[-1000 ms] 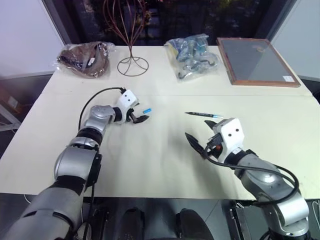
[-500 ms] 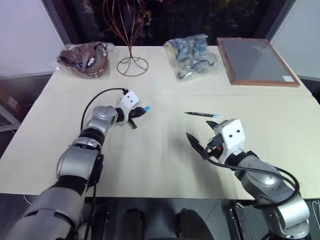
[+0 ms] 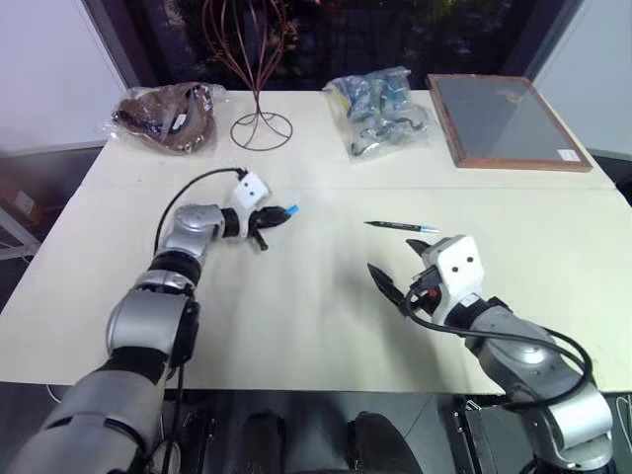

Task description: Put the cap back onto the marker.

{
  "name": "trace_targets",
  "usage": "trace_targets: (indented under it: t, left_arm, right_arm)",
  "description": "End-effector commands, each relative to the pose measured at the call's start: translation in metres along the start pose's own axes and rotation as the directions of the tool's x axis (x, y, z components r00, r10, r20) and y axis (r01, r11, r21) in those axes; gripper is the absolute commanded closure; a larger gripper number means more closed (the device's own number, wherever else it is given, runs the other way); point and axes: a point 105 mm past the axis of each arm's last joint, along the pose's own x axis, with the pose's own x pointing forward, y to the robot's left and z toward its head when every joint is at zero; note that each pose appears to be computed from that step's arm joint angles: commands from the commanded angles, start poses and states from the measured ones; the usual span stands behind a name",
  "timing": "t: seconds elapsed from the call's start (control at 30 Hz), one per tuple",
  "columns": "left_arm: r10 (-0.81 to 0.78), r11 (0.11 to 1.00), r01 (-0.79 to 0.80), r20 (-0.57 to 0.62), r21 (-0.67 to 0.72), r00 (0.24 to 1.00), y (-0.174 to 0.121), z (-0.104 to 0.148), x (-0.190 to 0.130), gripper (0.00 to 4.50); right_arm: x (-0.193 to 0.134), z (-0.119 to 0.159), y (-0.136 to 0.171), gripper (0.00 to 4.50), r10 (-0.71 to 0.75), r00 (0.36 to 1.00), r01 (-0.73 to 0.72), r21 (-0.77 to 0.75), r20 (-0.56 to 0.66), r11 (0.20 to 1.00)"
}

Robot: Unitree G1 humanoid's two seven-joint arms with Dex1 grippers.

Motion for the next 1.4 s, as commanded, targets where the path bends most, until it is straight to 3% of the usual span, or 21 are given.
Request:
trace_targets:
  t: [0.03,0.33,0.6,0.77,0.97,1.4]
  left_arm:
    - [-0.032,0.998,0.029,0.077,0.052,0.997,0.002,0.017,-0.010,4.45]
    - [-0.107,0.987,0.094,0.100,0.127,0.989,-0.015,0.023,-0.045,4.45]
    - [-0.066,0.995,0.056,0.125,0.082,0.990,-0.045,0.035,-0.072,4.45]
    - [-0.019,0.999,0.014,0.113,0.040,0.993,-0.061,0.034,-0.089,4.45]
    - [0.030,0.998,-0.035,0.109,0.044,0.994,-0.069,0.041,-0.101,4.45]
    - [0.086,0.996,-0.090,0.115,0.027,0.990,-0.075,0.045,-0.106,4.45]
  right_arm:
    - [0.001,0.008,-0.008,0.26,0.009,0.999,-0.008,-0.042,0.038,0.999]
    - [0.034,-0.004,-0.057,0.26,0.158,0.986,-0.166,-0.181,-0.055,0.969]
    - [0.074,-0.010,-0.091,0.26,0.343,0.923,-0.376,-0.219,-0.177,0.900]
    - [0.095,-0.020,-0.098,0.26,0.407,0.886,-0.452,-0.217,-0.223,0.865]
    - [0.104,-0.032,-0.111,0.26,0.385,0.872,-0.461,-0.241,-0.302,0.854]
    - [0.105,-0.042,-0.118,0.26,0.357,0.869,-0.446,-0.228,-0.343,0.866]
